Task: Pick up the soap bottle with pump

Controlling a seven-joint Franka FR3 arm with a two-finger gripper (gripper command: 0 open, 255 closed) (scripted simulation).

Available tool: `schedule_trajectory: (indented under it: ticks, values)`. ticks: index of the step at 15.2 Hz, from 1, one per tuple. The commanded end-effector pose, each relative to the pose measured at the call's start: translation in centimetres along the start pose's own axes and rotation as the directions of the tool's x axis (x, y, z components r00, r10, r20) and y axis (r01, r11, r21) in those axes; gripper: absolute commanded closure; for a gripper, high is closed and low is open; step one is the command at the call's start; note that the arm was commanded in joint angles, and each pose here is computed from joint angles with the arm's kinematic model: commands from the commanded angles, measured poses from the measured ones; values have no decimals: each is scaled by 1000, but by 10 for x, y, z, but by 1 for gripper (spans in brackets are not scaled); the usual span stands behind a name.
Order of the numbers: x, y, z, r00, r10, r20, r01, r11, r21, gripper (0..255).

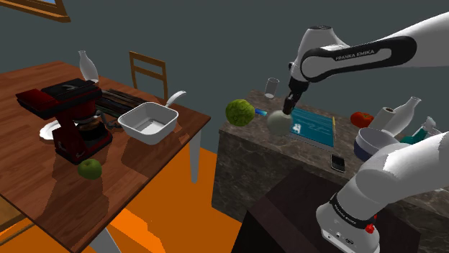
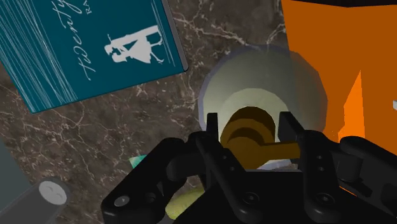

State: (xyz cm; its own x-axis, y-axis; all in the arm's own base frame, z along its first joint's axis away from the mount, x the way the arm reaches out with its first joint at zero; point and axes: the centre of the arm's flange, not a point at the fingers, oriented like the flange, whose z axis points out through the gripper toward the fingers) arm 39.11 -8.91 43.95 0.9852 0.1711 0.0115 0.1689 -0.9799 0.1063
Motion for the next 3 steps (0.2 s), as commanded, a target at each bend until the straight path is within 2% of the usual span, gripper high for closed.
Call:
schedule_trajectory:
  ticks: [1, 3]
  values:
    - [0, 1, -10, 1000, 0, 0, 0, 1000, 0, 255]
    - [0, 1, -11, 1000, 0, 0, 0, 1000, 0, 255]
